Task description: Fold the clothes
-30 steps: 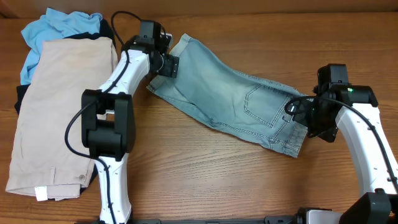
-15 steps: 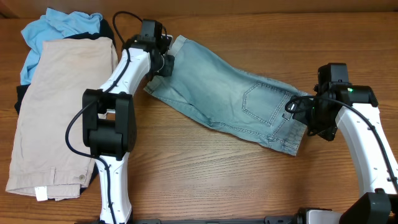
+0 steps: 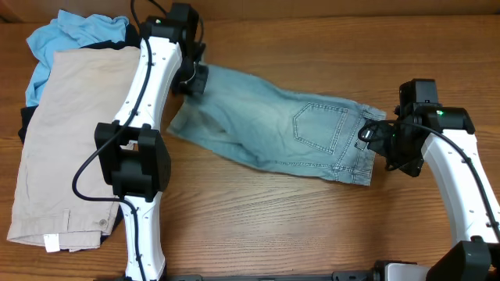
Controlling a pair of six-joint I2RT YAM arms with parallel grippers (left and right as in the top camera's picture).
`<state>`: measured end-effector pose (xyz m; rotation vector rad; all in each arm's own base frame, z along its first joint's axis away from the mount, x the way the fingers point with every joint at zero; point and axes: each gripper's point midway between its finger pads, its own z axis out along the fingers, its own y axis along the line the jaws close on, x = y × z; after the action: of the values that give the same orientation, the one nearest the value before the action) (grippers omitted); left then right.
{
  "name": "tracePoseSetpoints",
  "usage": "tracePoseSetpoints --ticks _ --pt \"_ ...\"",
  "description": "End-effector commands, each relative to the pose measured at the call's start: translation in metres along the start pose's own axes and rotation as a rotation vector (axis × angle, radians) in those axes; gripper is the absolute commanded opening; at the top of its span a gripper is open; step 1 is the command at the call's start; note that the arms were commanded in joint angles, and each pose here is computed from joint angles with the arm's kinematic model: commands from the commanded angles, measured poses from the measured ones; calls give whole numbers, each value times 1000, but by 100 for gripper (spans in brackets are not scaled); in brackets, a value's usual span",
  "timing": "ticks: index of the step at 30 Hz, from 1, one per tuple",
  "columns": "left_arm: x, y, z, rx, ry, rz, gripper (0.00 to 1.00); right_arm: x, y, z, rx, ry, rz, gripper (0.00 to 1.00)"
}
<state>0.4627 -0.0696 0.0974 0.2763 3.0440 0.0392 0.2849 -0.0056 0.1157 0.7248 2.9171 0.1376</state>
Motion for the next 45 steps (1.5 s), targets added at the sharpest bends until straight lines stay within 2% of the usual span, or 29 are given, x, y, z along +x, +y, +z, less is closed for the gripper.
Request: tracePoseSetpoints --ticks 1,7,8,10,12,14,24,36,40,45 --pt "32 10 -1 -30 115 -17 4 -7 3 -6 -12 -22 4 100" --pt "83 8 35 -25 319 -10 5 -6 2 3 2 8 6 100" --pt "89 8 40 -24 340 -9 15 -7 2 6 5 15 5 100" --pt "104 7 50 -23 393 -6 47 -8 3 11 7 23 -17 100" --pt "115 6 56 -22 426 -4 73 -10 5 18 5 34 -41 100" --pt "120 6 60 -22 446 -3 82 -14 8 26 -8 41 -67 100" --pt "110 8 42 -22 422 -7 81 -36 8 70 -144 107 -102 100" --pt "27 6 -30 38 82 18 86 -39 21 85 -360 145 -173 95" --pt "17 12 -43 70 28 -9 90 -33 22 100 -358 168 -158 86" --pt "9 21 -56 188 -26 -73 91 -31 17 116 -352 158 -88 85"
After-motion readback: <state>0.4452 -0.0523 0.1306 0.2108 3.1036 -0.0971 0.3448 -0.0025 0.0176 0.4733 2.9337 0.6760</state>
